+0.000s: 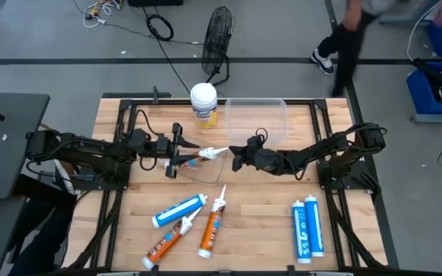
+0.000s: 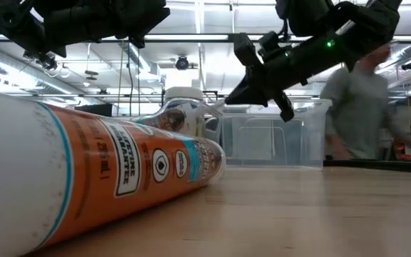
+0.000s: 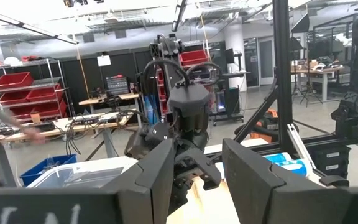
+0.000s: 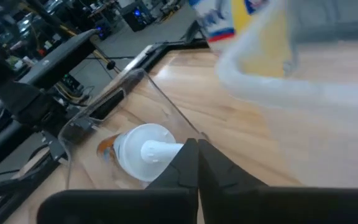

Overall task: Pick & place silicon tubes, Sealant and Lysol wipes
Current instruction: Put the right orange sealant into the left transparent bin

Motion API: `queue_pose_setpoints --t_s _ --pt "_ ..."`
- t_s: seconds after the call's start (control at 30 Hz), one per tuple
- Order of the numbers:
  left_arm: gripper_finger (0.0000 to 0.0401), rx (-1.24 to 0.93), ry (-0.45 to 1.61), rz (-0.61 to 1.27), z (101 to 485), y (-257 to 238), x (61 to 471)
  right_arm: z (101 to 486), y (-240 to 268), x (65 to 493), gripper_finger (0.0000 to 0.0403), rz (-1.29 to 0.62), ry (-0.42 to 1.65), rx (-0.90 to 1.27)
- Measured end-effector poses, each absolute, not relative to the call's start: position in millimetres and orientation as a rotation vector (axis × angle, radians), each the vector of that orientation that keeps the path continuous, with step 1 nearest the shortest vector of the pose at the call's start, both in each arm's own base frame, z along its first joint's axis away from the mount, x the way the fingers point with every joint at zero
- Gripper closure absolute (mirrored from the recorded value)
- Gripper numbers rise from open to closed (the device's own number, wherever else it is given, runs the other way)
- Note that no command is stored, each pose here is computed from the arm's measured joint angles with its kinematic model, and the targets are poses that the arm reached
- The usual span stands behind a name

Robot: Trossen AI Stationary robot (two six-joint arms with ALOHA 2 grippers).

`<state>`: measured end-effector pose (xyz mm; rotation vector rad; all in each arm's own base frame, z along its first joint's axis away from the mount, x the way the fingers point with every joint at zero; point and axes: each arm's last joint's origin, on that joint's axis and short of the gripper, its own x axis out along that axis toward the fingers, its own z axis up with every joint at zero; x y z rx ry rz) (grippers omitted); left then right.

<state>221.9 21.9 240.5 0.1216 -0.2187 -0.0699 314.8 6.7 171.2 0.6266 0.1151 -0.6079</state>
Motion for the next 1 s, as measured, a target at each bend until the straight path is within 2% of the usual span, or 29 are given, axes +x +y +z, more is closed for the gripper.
queue_pose_setpoints --t_s 0.23,0.6,0.73,0.83,1.0 --pt "0.0259 0.089 -0.245 -0.073 245 22 219 194 10 334 0.0402 -0.548 0.176 0.525" --pt "0.0259 -0.089 -0.326 -0.146 272 17 193 246 12 360 0.0403 -0.5 0.238 0.37" --pt "0.0259 -0.116 -0.282 -0.156 272 16 188 243 12 360 0.0403 -0.481 0.261 0.375" --pt "0.0259 -0.122 -0.247 -0.153 269 16 187 235 14 357 0.0399 -0.435 0.285 0.468" --pt "0.0259 -0.13 -0.2 -0.149 265 16 188 214 18 348 0.0349 -0.445 0.386 0.542"
